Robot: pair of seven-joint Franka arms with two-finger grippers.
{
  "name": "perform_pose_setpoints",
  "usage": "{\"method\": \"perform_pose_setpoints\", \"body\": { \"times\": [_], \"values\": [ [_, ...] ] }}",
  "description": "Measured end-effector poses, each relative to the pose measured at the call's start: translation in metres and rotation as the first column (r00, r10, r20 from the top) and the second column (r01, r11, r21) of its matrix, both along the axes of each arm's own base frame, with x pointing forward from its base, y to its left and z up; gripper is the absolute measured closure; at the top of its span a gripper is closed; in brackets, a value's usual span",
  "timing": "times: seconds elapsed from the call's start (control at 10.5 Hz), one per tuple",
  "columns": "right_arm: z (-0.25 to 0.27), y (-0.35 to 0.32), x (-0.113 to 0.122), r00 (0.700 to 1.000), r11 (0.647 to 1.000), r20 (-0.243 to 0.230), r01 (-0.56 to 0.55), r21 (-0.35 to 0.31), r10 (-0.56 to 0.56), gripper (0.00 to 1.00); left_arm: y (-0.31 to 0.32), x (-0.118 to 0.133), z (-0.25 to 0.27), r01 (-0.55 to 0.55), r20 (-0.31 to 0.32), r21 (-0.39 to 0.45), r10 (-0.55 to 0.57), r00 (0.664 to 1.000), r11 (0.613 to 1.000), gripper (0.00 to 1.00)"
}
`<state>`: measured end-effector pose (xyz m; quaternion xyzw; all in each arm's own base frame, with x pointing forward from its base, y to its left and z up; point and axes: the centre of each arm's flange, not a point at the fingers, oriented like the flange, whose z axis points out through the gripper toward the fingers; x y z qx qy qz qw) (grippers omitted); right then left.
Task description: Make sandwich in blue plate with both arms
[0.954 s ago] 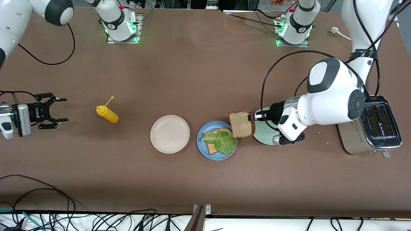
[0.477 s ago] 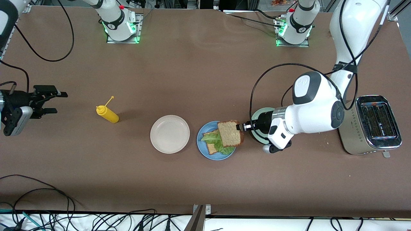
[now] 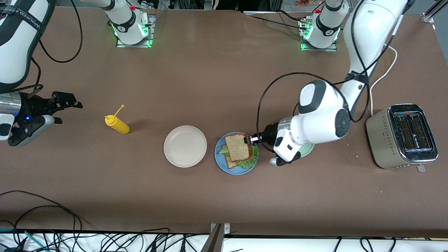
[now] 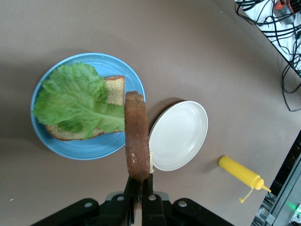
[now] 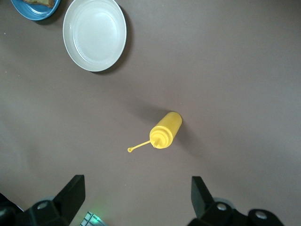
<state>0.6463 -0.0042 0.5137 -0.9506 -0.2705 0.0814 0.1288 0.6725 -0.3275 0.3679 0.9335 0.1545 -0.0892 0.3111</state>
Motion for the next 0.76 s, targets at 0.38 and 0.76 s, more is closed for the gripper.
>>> {"method": "perform_pose_setpoints", "body": {
  "times": [0.38, 0.76],
  "values": [
    [-0.003, -0.007, -0.001, 1.0, 1.0, -0.007, 0.025, -0.004, -0.025, 0.0, -0.027, -0.001, -0.043, -0.049, 0.021, 0.013, 0.049, 0.999, 0.999, 0.93],
    [-0.005, 0.007, 0.004, 0.997, 0.997, 0.003, 0.076, -0.025, -0.076, 0.0, -0.018, 0.005, -0.073, -0.051, 0.02, 0.021, 0.051, 0.998, 0.998, 0.93]
  ]
}}
